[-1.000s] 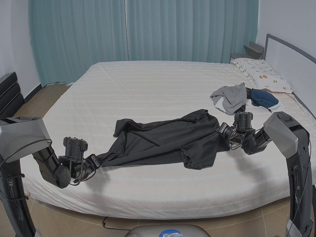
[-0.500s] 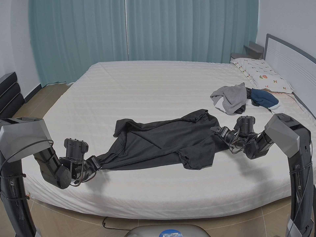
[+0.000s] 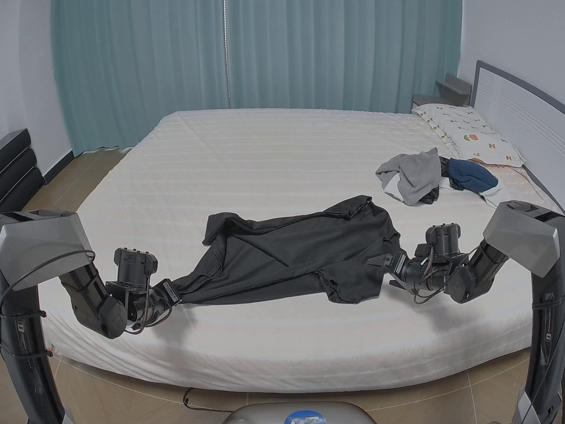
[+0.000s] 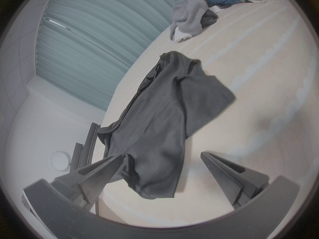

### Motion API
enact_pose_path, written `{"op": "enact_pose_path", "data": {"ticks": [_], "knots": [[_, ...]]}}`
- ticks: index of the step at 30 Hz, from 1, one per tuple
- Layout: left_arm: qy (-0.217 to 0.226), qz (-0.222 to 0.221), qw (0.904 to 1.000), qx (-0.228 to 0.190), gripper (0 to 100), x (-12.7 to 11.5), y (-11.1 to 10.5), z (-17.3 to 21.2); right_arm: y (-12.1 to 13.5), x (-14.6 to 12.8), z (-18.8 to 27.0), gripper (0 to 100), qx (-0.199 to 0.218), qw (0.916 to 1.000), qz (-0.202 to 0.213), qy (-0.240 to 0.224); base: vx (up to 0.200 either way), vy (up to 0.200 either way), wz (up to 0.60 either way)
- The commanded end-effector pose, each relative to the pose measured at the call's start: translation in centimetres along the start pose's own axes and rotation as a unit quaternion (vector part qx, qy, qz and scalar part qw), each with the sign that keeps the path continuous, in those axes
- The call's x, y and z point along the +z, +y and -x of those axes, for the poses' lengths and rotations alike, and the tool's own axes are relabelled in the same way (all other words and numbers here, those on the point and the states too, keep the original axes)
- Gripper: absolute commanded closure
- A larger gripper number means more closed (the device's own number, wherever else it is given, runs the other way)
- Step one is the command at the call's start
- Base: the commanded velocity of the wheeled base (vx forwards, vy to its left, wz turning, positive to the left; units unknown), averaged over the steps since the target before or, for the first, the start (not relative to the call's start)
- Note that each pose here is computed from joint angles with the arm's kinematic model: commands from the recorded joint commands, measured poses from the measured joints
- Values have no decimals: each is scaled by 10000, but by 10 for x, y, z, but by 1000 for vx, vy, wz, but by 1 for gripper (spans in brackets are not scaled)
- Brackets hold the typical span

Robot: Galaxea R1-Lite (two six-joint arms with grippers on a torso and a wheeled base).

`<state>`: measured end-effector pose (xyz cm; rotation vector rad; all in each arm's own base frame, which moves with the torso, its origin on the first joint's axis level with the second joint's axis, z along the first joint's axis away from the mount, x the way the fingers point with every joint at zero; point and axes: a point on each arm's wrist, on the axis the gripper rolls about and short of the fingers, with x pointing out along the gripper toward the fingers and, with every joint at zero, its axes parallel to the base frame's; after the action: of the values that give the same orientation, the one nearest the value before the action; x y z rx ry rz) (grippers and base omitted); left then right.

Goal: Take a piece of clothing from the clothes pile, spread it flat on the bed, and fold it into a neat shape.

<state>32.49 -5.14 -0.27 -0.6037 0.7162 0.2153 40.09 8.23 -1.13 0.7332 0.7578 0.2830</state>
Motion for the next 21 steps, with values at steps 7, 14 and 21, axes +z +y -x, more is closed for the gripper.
{"op": "enact_pose_path", "data": {"ticks": [7, 14, 21], "knots": [[57, 10, 10000, -71, 100, 0, 0, 0, 4, -21, -25, 100, -21, 9995, 95, 303, 0, 0, 0], [85, 6, 10000, -45, 100, -1, 1, -1, 1, -12, -13, 100, -132, 9996, 17, 246, 0, 0, 0], [108, -28, 9999, -12, 100, -1, 3, 1, -8, 6, 55, 100, -338, 9989, -219, 223, 0, 0, 0]]}}
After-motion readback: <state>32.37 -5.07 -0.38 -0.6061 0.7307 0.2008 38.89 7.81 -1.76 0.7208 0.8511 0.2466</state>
